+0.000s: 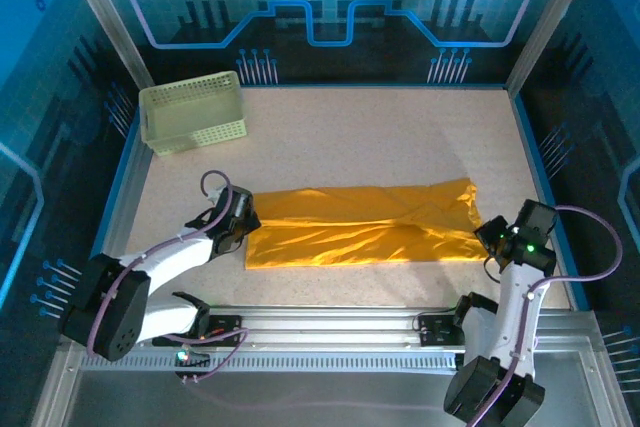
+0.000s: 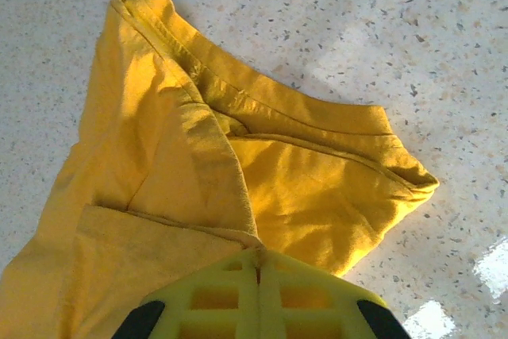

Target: Fold the inside-out t-shirt

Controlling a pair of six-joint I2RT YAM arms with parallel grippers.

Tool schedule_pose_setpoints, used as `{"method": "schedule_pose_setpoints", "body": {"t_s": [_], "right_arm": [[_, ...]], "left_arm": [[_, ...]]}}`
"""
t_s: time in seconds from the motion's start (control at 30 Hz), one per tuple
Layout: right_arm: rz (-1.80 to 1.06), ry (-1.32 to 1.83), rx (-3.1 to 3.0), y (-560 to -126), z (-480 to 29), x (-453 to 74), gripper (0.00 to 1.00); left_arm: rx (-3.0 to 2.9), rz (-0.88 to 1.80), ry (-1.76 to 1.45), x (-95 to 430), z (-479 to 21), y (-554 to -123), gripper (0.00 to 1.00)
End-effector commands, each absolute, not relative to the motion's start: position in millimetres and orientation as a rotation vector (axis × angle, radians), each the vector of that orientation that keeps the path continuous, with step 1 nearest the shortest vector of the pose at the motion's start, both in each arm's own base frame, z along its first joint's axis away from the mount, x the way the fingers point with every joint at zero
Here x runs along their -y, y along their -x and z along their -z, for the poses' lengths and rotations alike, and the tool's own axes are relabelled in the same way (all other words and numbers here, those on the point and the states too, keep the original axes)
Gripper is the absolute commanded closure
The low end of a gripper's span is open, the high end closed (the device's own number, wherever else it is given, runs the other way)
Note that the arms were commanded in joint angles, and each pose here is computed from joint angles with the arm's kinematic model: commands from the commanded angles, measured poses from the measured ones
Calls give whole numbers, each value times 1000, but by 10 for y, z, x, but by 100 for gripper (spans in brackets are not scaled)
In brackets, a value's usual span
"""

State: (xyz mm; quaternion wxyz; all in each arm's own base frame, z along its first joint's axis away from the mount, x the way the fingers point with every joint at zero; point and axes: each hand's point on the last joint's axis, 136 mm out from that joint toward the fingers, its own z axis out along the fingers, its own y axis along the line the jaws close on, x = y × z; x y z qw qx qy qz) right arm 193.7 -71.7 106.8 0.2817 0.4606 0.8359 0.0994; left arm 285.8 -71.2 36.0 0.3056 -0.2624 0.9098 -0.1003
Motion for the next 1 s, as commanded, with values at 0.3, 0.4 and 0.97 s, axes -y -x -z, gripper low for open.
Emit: {"method": "schedule_pose_setpoints", "body": {"t_s": [0.3, 0.4, 0.97], "right_arm": [[-158, -1260, -2133, -1940, -1467, 925, 46], [-228, -1125, -2112, -2187, -1765, 893, 44], [-537, -741, -2605, -3589, -612, -70, 42]], "left_arm": [[-2373, 108, 750, 471, -746, -2781, 50], [-2269, 140, 709, 463, -1260, -2913, 43], [-2626, 440, 512, 1587, -353, -3483, 39]]}}
